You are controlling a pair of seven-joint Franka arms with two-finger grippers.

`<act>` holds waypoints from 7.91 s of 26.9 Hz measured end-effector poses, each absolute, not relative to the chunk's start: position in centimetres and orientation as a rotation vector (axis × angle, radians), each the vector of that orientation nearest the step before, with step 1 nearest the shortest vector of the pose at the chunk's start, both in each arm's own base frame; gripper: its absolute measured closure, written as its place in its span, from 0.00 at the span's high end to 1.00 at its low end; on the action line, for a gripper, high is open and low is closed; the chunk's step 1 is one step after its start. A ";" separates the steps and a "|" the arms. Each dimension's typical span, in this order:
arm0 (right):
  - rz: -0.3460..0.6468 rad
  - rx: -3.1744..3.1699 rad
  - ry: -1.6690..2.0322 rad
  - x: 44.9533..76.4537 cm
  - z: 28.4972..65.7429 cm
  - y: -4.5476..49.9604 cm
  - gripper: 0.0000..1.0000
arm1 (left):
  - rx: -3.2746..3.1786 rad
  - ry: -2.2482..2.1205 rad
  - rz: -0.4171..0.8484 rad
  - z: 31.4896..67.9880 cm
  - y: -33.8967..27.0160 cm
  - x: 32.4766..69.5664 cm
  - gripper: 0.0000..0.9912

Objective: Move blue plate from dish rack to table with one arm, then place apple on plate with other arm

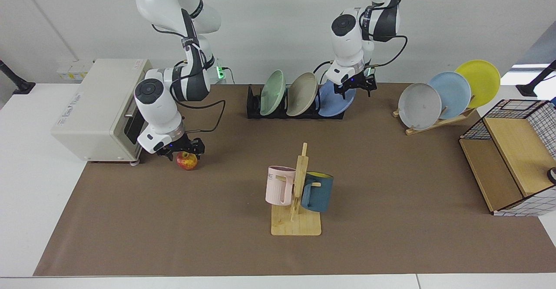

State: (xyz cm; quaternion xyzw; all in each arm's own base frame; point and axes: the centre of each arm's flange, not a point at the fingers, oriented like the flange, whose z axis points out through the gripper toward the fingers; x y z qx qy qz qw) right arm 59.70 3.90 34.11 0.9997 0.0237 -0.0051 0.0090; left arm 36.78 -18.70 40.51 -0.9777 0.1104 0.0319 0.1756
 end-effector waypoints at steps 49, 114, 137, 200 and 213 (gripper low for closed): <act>0.021 3.124 0.076 59.8 30.8 3.9 0.75 | -2.777 0.417 0.218 40.0 -19.4 35.1 0.19; 0.057 3.125 0.097 60.2 32.0 4.8 0.75 | -3.226 0.259 0.015 41.0 -22.2 52.8 0.05; 0.058 3.125 0.097 60.2 32.0 4.8 0.75 | -3.280 0.168 0.000 35.6 -29.1 50.5 0.05; 0.063 3.161 -0.284 54.6 35.9 28.8 0.75 | -3.167 0.220 0.043 57.6 -0.5 52.9 1.00; 0.040 3.199 -0.411 53.4 35.9 35.1 0.75 | -3.163 0.278 0.016 59.1 -1.7 51.9 1.00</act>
